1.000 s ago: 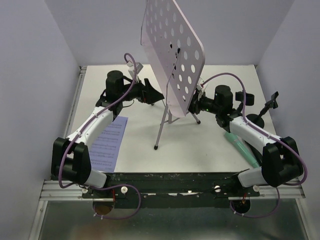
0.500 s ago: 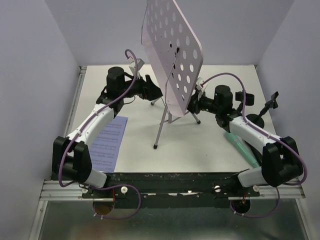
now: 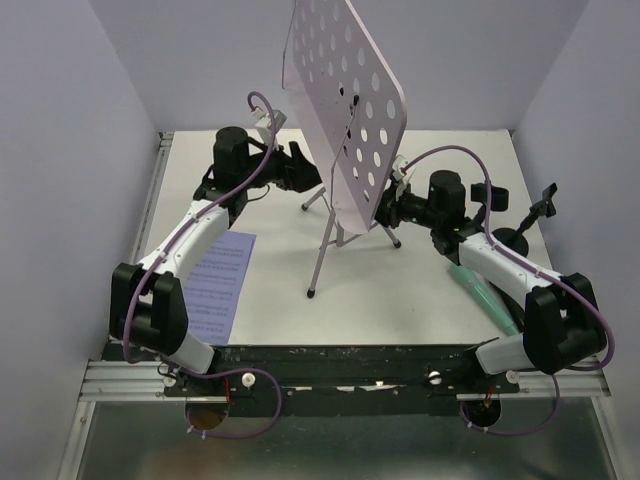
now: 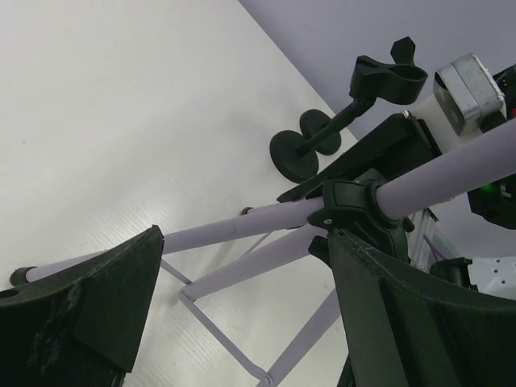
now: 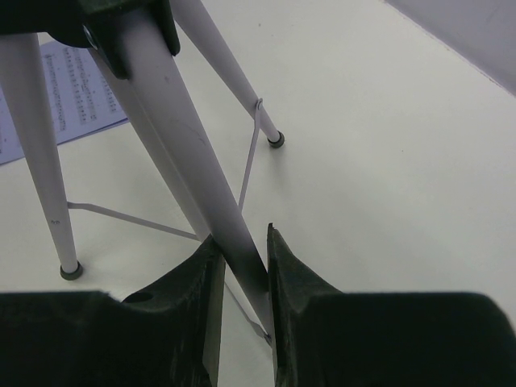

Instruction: Pack up the instrument practice props

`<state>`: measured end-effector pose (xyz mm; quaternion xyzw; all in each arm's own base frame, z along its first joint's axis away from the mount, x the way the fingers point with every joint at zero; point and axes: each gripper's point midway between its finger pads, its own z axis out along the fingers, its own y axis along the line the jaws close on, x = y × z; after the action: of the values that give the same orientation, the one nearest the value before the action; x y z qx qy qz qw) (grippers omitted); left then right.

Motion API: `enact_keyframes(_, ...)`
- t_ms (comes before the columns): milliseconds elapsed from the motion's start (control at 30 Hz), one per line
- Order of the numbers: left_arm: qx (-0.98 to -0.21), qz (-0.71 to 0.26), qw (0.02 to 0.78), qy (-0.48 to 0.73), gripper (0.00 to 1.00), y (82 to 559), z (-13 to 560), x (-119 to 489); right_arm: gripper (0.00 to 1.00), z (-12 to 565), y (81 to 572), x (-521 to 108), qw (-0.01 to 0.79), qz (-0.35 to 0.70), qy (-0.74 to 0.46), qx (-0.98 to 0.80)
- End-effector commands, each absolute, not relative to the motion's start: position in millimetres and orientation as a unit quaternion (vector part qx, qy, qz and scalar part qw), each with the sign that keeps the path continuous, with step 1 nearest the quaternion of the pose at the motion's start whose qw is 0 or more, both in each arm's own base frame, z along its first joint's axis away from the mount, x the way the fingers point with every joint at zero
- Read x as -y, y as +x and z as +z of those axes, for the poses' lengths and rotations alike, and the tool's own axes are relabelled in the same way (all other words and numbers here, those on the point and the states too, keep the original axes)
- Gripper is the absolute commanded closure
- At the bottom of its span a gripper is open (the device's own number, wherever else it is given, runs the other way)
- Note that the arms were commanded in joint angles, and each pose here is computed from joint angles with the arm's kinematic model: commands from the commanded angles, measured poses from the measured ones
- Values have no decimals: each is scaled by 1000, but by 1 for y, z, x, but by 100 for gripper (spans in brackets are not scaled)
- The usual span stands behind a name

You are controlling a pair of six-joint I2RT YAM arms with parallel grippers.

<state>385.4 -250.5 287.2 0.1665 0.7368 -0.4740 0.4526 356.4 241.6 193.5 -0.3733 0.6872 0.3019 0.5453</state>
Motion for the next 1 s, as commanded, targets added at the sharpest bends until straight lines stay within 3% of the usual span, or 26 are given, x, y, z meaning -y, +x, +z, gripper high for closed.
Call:
enact_keyframes(0,-700,-505,454,219,6,362,315,238,99,105,319,-221,402,308,-316,-802)
enact_keyframes(200,-711,-475,457,245,6,348,295,223,99,104,317,-220,401,309,-313,-804)
enact_keyframes(400,-694,-489,444,286,6,334,293,246,99,102,318,-221,398,309,-313,-805)
enact_keyframes(967,-700,-490,454,252,9,355,300,256,98,101,316,-221,398,309,-312,-805)
